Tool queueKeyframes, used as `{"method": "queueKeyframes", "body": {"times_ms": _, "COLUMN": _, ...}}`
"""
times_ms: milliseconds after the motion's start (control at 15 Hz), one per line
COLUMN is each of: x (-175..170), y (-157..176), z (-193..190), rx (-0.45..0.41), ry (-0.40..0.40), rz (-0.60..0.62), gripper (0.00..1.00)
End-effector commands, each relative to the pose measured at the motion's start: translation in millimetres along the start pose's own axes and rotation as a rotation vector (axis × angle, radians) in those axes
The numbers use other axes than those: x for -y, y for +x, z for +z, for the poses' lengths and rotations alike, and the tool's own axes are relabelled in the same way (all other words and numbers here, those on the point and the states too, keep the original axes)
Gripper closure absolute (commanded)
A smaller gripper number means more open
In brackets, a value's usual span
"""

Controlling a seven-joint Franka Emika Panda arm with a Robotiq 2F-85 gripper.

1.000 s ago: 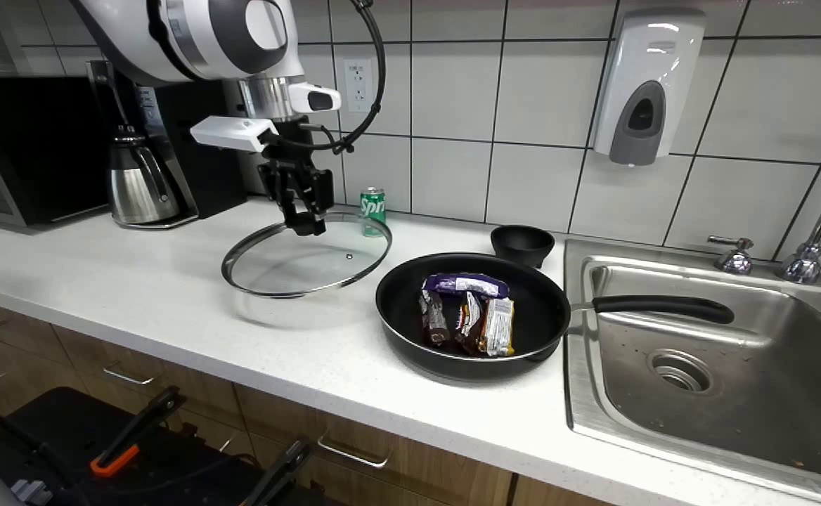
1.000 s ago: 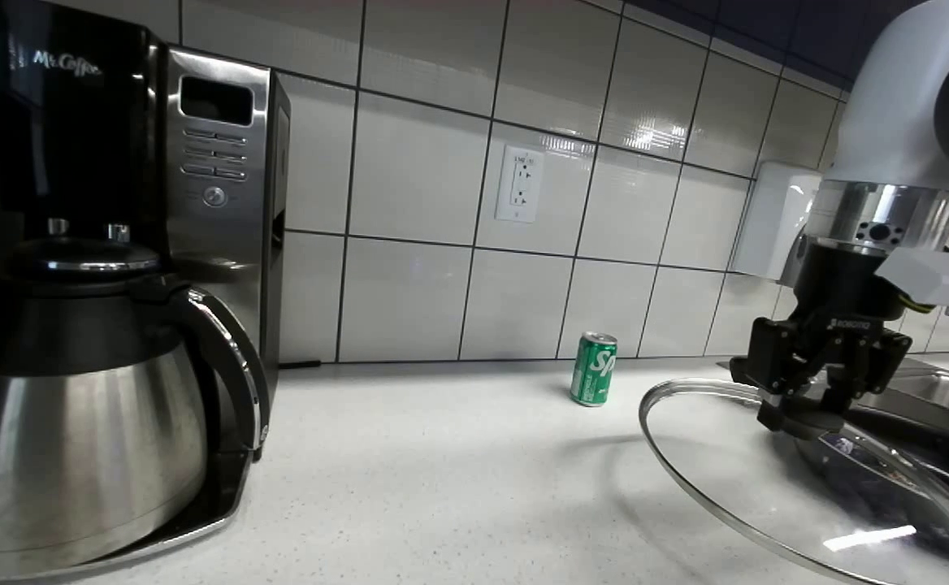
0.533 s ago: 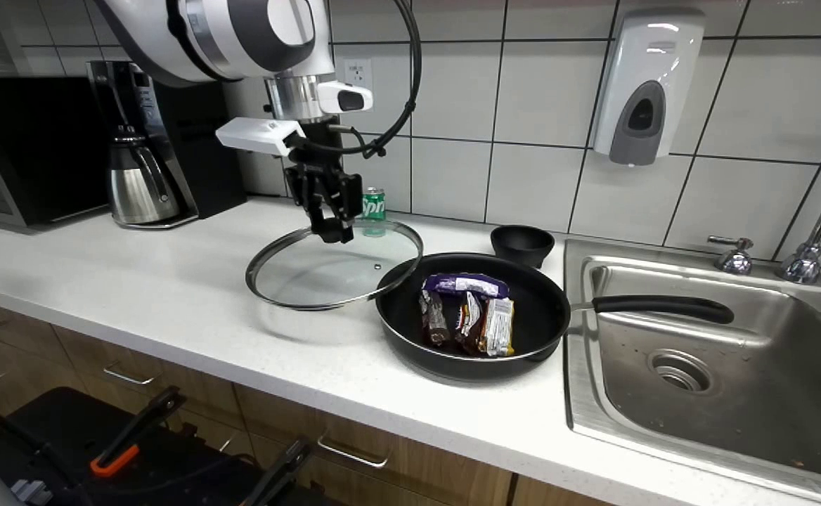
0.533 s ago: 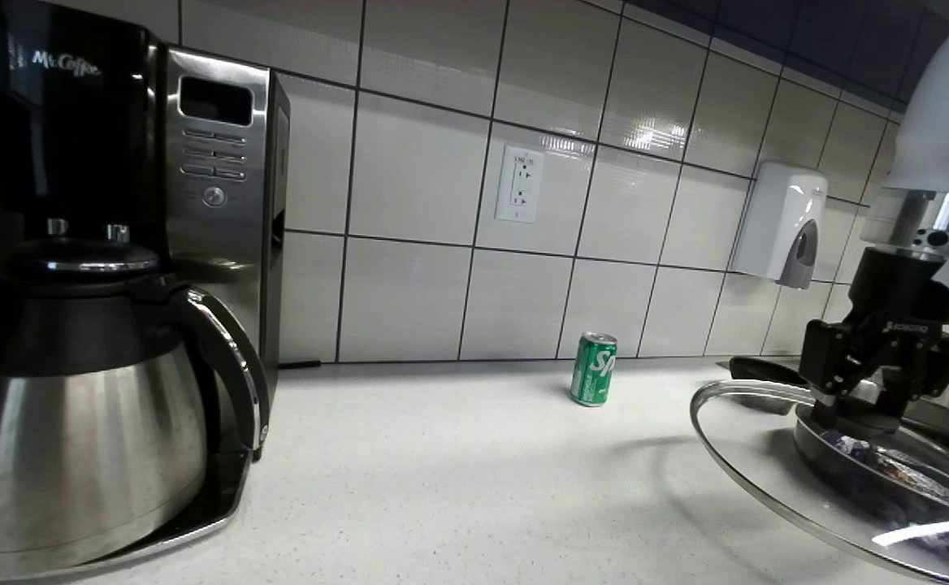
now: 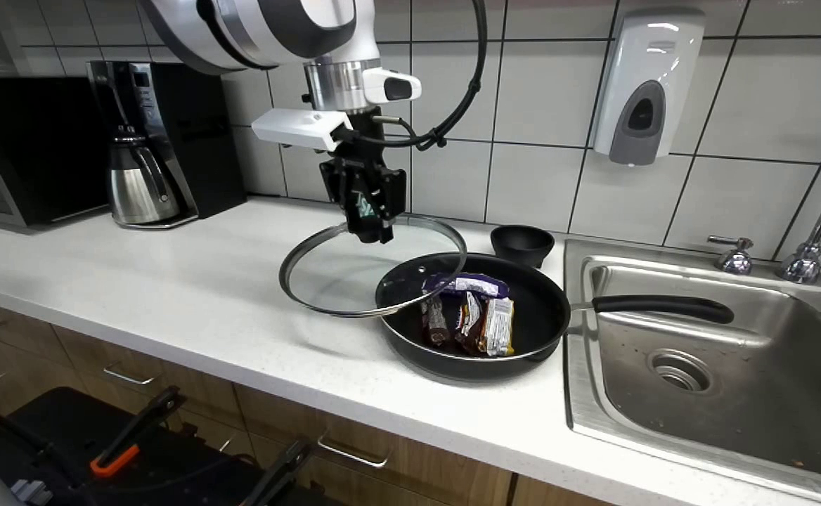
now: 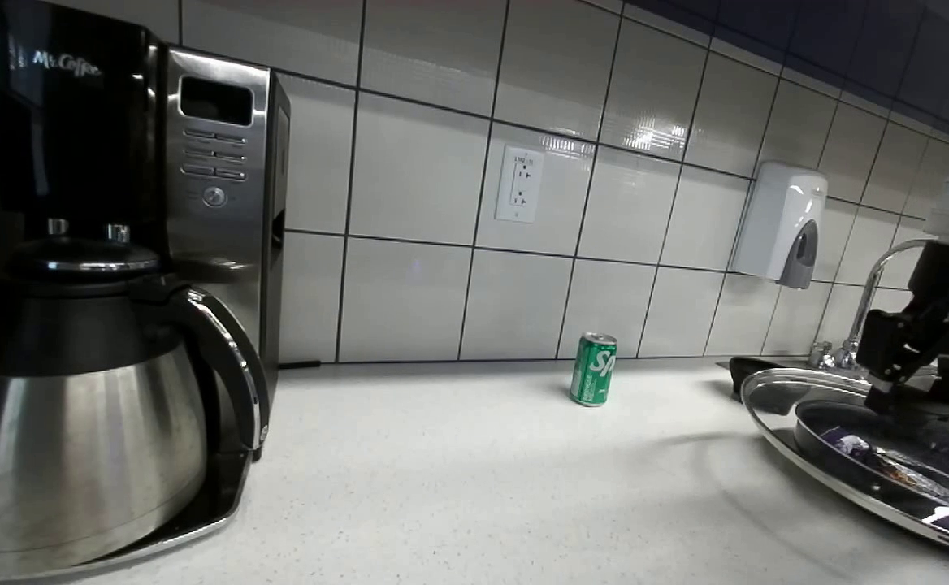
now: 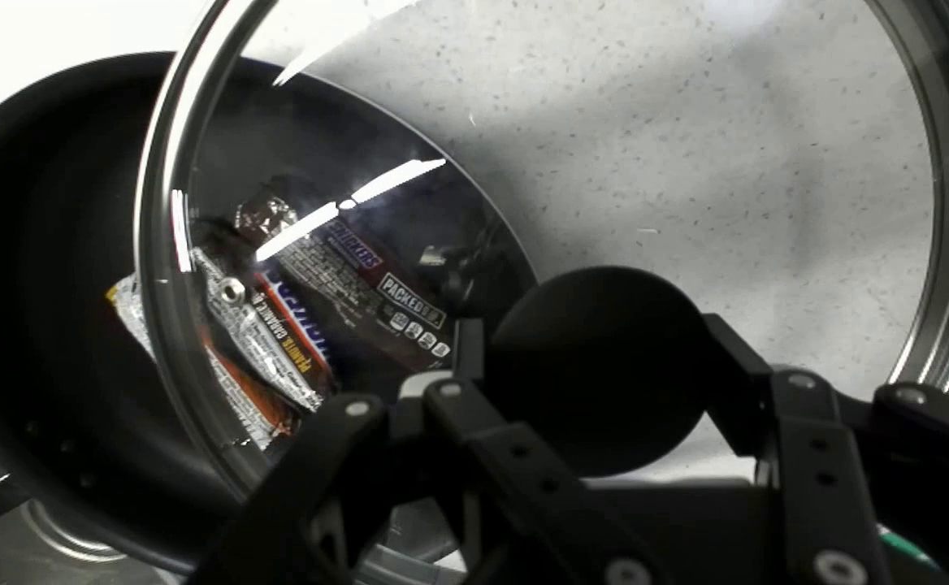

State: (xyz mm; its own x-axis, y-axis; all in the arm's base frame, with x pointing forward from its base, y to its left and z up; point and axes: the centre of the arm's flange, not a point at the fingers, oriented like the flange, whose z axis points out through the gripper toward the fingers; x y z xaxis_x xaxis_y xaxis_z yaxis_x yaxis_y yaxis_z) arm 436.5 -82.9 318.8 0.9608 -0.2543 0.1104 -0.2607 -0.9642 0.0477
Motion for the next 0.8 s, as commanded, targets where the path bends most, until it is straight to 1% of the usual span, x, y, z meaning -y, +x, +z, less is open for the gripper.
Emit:
{"method": "queueKeyframes", "body": {"times_ms": 0, "x": -34.5, "y": 0.6, "z": -17.6, "rx": -0.028, "ry": 0.023, "rz": 0.006, "gripper": 0.61}}
{"method": "queueKeyframes", "body": {"times_ms": 267, "x": -71.0, "y": 5.9, "z": -12.2, "rx": -0.038, "ry": 0.051, "rz": 0.046, "gripper": 0.61}}
{"method": "queueKeyframes", "body": {"times_ms": 733, "x": -121.6, "y": 12.5, "z": -9.8, "rx": -0.079, "ry": 0.116, "rz": 0.139, "gripper": 0.61}}
